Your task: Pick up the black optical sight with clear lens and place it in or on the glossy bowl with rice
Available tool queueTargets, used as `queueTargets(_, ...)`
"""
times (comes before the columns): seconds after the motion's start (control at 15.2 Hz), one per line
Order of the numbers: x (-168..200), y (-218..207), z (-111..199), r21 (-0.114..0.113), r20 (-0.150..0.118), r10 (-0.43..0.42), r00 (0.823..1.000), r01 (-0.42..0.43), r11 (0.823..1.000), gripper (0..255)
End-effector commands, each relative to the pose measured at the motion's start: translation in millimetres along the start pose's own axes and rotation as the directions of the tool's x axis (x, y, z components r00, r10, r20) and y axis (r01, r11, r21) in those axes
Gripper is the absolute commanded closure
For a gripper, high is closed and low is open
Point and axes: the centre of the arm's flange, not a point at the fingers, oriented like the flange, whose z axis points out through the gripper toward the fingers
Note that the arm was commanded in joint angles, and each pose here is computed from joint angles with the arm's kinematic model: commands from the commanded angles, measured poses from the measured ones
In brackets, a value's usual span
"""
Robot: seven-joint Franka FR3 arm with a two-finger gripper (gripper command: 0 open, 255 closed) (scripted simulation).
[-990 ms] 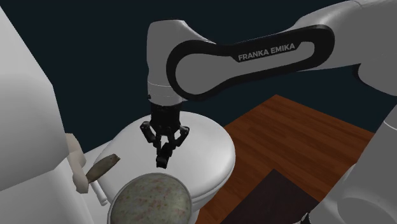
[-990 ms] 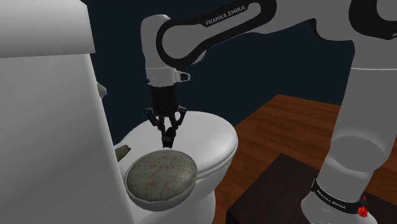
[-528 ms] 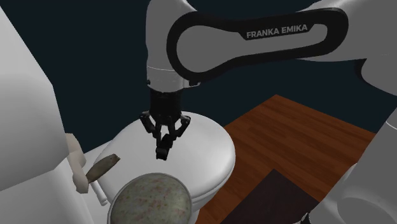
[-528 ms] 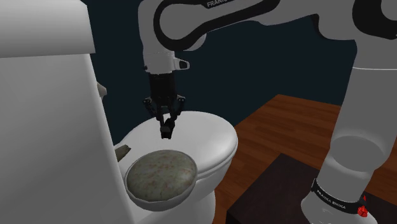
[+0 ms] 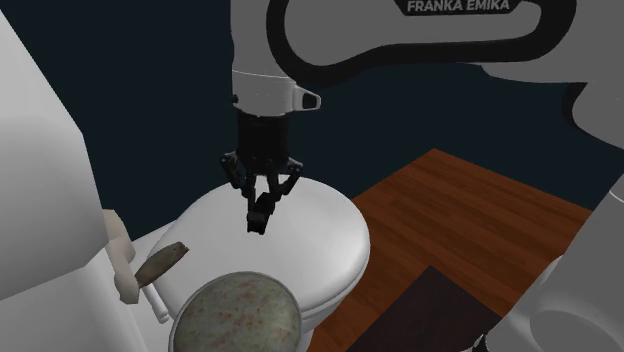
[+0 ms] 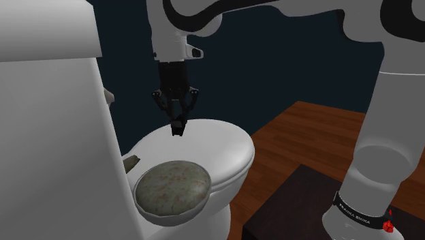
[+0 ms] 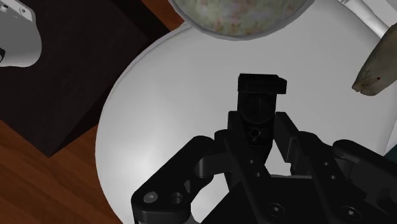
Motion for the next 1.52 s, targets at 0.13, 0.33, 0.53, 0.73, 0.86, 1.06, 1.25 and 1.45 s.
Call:
queueTargets(0.13, -2, 1, -20, 0.0, 0.0, 0.0, 1.0, 0.0, 1.0, 255)
queueTargets(0.33, -3, 2, -36, 0.0, 0.0, 0.0, 1.0, 0.0, 1.0, 255)
queueTargets(0.53, -17, 3, -42, 0.0, 0.0, 0.0, 1.0, 0.0, 1.0, 255)
queueTargets(0.73, -57, 5, -40, 0.0, 0.0, 0.0, 1.0, 0.0, 1.0, 255)
queueTargets(0.86, -83, 7, -39, 0.0, 0.0, 0.0, 1.0, 0.0, 1.0, 255)
queueTargets(1.06, -123, 9, -37, 0.0, 0.0, 0.0, 1.0, 0.0, 1.0, 255)
queueTargets(1.25, -161, 11, -36, 0.0, 0.0, 0.0, 1.0, 0.0, 1.0, 255)
queueTargets(1.45, -159, 10, -20, 0.0, 0.0, 0.0, 1.0, 0.0, 1.0, 255)
